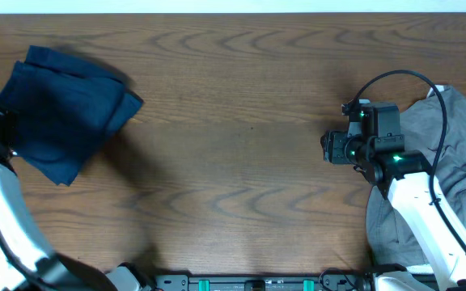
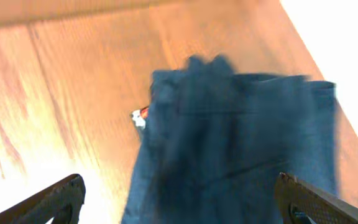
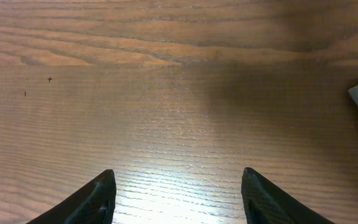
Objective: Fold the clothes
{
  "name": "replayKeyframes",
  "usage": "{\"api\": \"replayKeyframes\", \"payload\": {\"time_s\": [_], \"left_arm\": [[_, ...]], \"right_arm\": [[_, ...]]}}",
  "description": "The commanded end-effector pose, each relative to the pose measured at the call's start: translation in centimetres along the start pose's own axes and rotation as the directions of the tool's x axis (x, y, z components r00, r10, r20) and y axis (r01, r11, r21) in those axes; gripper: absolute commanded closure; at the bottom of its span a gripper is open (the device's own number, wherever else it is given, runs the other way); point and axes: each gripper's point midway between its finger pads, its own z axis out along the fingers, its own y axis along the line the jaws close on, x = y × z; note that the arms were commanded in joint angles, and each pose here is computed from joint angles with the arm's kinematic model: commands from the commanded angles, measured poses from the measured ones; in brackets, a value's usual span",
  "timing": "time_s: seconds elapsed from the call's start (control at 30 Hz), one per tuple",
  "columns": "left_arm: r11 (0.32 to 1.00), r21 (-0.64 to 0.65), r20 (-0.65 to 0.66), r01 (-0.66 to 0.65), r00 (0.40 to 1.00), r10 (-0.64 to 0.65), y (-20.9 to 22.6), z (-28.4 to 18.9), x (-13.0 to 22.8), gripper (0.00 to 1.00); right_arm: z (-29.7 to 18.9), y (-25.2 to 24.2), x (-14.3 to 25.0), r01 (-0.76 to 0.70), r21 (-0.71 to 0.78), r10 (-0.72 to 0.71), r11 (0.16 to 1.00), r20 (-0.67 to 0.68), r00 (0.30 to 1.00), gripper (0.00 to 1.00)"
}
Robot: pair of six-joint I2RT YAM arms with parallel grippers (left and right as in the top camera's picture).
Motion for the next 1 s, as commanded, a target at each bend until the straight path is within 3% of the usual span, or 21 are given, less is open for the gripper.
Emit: {"api": "replayKeyframes", "payload": {"time_s": [0.0, 0.1, 0.27, 0.37, 0.47, 0.57, 0.63, 0.77, 0.97], "left_arm": [[0.992, 0.085, 0.043, -0.095, 0.995, 0.092, -3.9, -2.4, 0.1, 0.02], [0.953, 0.199, 0.009, -0.23, 0.973, 0.233, -8.5, -3.3, 3.3, 0.02], [0.848, 0.336, -0.101, -0.41, 0.879, 0.465, -14.4, -4.5, 12.3, 0.02], [0.782, 0.374, -0.232, -0.499, 0.766, 0.6, -14.8, -5.5, 19.1, 0.02], [0.706, 0.379, -0.386, -0.598, 0.592, 0.708, -12.2, -7.2, 24.9, 0.02], [0.65, 0.39, -0.459, -0.652, 0.474, 0.752, -10.1, -9.4, 27.6, 0.01], [0.615, 0.405, -0.46, -0.676, 0.431, 0.776, -9.3, -11.2, 28.2, 0.0], [0.57, 0.464, -0.368, -0.678, 0.437, 0.821, -8.9, -14.5, 28.1, 0.0], [0.469, 0.582, -0.04, -0.664, 0.553, 0.832, -8.3, -19.5, 26.8, 0.02]], "right_arm": [[-0.3, 0.0, -0.9, 0.013, -0.002, -0.013, 1.0, 0.025, 1.0, 0.36], [0.1, 0.0, -0.9, 0.012, -0.002, -0.012, 1.0, 0.023, 1.0, 0.35], [1.1, 0.1, -0.2, 0.005, -0.018, -0.006, 1.0, -0.019, 1.0, 0.33], [1.5, 0.2, 0.5, -0.021, -0.027, 0.02, 0.999, -0.051, 0.999, 0.29], [1.3, 0.1, 1.6, -0.054, -0.017, 0.052, 0.998, -0.097, 0.994, 0.31], [0.3, 0.0, 2.2, -0.059, -0.007, 0.058, 0.998, -0.113, 0.992, 0.29], [-1.1, -0.2, 2.0, -0.054, 0.012, 0.055, 0.998, -0.084, 0.995, 0.29], [-4.5, -0.4, 0.9, -0.065, 0.037, 0.064, 0.997, 0.02, 0.998, 0.27], [-10.9, -0.2, -0.1, -0.076, 0.026, 0.067, 0.997, 0.267, 0.961, 0.23]]}}
